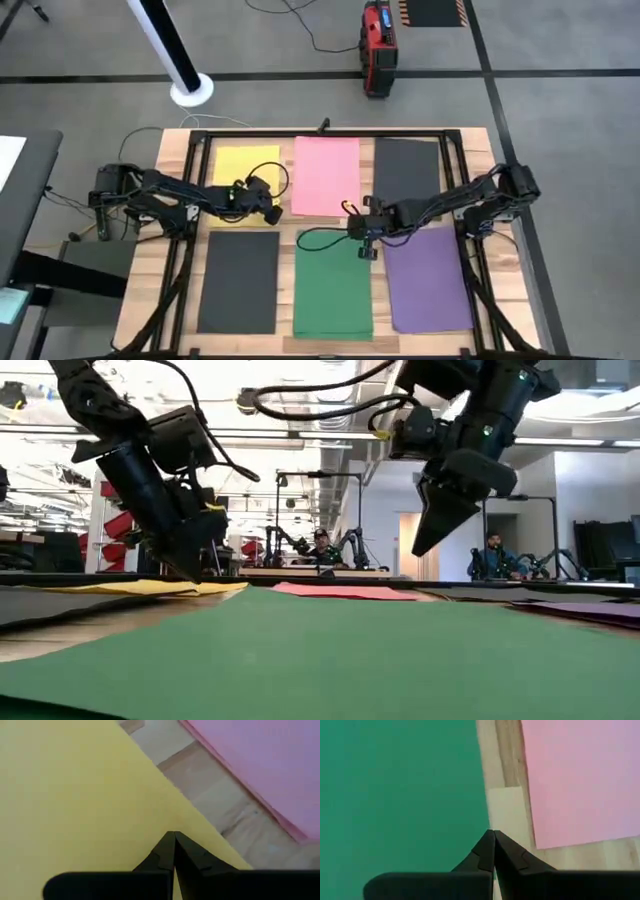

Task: Organize paper
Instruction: Stack the top black colored paper on top of the bottom black colored paper

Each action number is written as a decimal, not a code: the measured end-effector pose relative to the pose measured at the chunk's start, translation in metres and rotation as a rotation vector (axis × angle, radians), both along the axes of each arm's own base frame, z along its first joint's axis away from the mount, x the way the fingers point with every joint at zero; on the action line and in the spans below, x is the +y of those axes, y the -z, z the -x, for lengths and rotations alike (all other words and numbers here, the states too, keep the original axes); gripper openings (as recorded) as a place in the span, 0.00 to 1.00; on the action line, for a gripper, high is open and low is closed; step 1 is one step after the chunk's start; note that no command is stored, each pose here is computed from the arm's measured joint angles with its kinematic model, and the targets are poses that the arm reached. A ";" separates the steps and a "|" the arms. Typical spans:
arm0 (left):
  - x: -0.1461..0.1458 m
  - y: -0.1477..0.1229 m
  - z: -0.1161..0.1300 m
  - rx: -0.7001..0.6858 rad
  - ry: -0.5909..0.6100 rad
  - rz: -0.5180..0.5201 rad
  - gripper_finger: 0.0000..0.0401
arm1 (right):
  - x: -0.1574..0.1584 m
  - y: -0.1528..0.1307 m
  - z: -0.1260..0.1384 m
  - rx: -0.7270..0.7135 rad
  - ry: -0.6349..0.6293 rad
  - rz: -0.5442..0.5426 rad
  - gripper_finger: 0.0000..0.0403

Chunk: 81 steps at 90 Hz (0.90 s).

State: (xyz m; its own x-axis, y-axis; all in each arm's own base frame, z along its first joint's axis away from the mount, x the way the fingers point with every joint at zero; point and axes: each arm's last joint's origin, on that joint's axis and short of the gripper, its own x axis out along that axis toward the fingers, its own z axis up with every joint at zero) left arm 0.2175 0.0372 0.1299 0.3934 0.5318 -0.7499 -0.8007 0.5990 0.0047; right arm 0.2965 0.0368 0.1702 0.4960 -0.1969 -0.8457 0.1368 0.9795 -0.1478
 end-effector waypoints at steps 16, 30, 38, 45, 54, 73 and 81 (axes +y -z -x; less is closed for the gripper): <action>-0.015 -0.019 -0.009 -0.138 0.186 0.003 0.00 | -0.009 0.002 0.031 -0.160 0.042 -0.095 0.00; -0.026 -0.044 -0.018 -0.391 0.439 0.027 0.00 | -0.020 -0.001 0.064 -0.191 0.078 -0.105 0.00; -0.032 -0.059 -0.023 -0.581 0.635 0.047 0.00 | -0.027 0.004 0.081 -0.139 0.104 -0.093 0.00; -0.035 -0.066 -0.025 -0.653 0.743 0.046 0.00 | -0.032 0.010 0.090 -0.067 0.135 -0.078 0.01; -0.035 -0.066 -0.026 -0.661 0.788 0.021 0.00 | -0.035 0.016 0.091 -0.008 0.139 -0.056 0.06; -0.032 -0.057 -0.023 -0.546 0.705 -0.024 0.00 | -0.037 0.033 0.081 0.059 0.077 0.097 0.25; -0.031 -0.055 -0.022 -0.507 0.685 -0.045 0.00 | -0.037 0.035 0.073 0.068 0.068 0.135 0.32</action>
